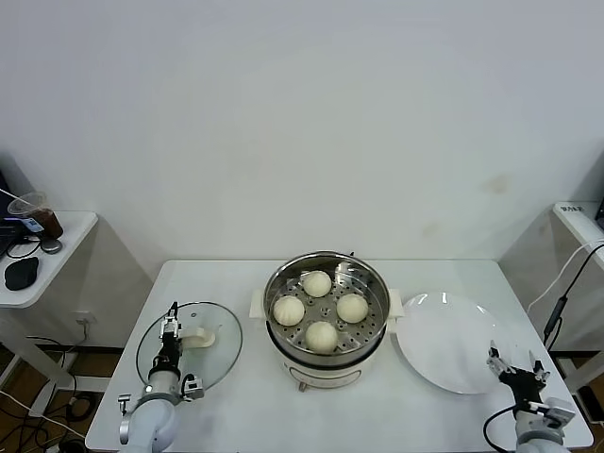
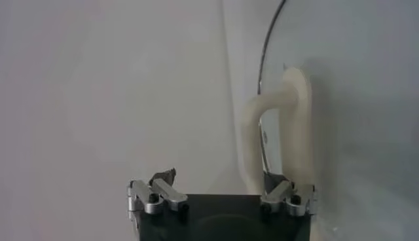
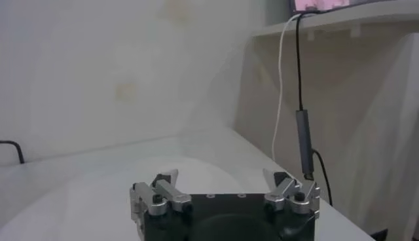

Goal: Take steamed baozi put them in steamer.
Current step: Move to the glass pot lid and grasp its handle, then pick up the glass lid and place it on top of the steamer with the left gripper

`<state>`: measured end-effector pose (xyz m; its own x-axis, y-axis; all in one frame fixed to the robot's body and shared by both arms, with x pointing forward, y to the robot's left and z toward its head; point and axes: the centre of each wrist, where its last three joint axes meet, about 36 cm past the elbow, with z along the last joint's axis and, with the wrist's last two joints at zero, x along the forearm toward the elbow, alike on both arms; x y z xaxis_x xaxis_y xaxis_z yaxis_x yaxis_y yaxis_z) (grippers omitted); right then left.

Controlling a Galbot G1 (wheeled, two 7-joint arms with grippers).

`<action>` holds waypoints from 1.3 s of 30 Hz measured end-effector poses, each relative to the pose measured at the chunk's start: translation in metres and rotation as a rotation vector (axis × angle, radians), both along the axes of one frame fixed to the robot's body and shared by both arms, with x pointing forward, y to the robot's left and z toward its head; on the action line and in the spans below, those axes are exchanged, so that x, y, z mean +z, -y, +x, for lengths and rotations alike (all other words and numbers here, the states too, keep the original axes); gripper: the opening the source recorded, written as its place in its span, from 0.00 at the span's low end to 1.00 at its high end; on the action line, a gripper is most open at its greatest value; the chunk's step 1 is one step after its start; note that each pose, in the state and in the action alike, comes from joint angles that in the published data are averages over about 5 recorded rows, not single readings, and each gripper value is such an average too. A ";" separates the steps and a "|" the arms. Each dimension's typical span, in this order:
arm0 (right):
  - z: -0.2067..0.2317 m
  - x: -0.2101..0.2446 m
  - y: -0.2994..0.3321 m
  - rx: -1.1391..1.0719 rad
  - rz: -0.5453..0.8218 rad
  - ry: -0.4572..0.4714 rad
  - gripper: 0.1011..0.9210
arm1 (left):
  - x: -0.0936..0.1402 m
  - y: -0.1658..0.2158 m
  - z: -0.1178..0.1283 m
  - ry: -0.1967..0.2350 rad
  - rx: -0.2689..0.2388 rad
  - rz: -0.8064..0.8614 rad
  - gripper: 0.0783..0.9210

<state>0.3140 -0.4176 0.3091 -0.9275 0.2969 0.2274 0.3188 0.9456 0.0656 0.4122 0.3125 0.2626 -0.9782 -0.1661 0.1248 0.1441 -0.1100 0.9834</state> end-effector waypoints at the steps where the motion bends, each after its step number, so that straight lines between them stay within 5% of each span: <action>1: 0.000 0.000 0.000 0.000 0.000 -0.001 0.88 | 0.000 0.000 0.000 -0.001 0.000 -0.004 0.83; 12: -0.001 -0.001 -0.003 0.008 -0.008 -0.007 0.88 | 0.003 0.000 -0.005 -0.006 0.024 -0.034 0.46; 21: 0.002 -0.001 -0.008 0.018 -0.008 -0.003 0.88 | 0.022 0.010 -0.012 -0.017 0.111 -0.067 0.16; 39: -0.002 0.002 -0.013 0.034 -0.014 -0.003 0.88 | 0.131 0.062 -0.007 0.086 0.333 -0.089 0.12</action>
